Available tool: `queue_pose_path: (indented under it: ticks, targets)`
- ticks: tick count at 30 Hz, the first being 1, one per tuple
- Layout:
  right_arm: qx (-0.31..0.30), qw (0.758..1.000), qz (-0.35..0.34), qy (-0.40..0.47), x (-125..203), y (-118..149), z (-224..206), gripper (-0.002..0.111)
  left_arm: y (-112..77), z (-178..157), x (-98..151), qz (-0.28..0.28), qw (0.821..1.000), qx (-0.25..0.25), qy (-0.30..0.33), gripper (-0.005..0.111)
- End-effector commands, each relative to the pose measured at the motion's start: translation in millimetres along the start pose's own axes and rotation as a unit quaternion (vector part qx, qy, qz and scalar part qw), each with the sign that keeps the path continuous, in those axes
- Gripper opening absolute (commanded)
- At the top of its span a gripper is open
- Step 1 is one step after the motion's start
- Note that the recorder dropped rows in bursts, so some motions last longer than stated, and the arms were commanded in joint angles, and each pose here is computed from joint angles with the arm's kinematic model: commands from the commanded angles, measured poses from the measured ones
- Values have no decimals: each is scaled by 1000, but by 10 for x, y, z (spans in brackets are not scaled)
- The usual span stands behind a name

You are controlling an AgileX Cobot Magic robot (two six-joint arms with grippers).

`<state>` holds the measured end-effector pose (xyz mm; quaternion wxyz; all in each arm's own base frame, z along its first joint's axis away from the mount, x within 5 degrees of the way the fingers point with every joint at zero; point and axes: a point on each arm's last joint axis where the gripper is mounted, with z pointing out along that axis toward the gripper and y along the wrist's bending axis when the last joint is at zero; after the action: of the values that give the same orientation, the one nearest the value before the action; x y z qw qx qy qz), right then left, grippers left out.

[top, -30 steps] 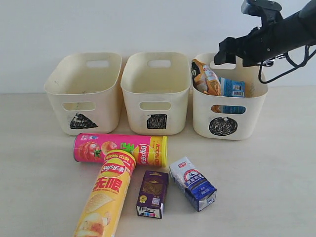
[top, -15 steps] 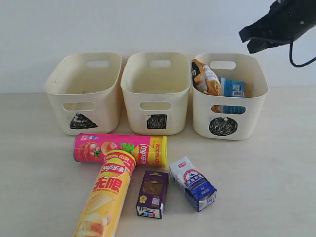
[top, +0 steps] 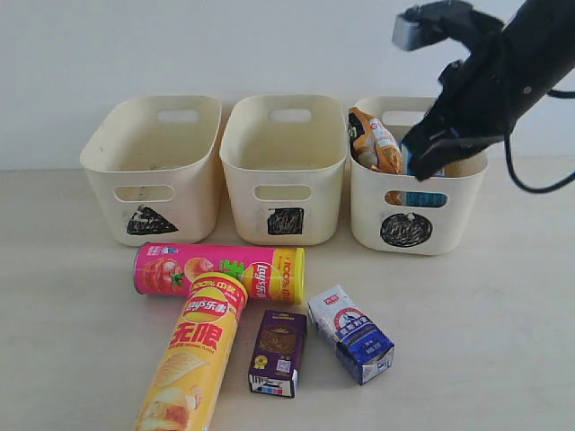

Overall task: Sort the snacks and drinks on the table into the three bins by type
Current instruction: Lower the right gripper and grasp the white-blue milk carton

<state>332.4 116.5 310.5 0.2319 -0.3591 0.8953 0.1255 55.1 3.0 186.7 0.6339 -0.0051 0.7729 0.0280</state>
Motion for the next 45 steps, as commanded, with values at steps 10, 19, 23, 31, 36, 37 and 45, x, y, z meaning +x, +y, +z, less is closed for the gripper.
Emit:
queue_pose_path:
  ticks: [10, 19, 23, 31, 36, 37, 45]
  targets:
    - [-28, 993, -99, 65, 249, 769, 564, 0, -4, -6, -19, -6, 1000, 4, -7, 4]
    - [-41, 986, -135, 90, 257, 1005, 839, 8, -4, -6, -19, -6, 1000, 4, -7, 4]
    - [0, 987, -104, 119, 301, 901, 999, 49, -4, -6, -19, -6, 1000, 4, -7, 4]
    - [24, 989, -91, 118, 318, 822, 1312, 87, -4, -6, -19, -6, 1000, 4, -7, 4]
    - [33, 985, -95, 139, 378, 778, 1488, 87, -4, -6, -19, -6, 1000, 4, -7, 4]
    - [34, 986, -95, 135, 377, 773, 1518, 87, -4, -6, -19, -6, 1000, 4, -7, 4]
    - [39, 988, -90, 120, 392, 744, 1730, 82, -4, -6, -19, -6, 1000, 4, -7, 4]
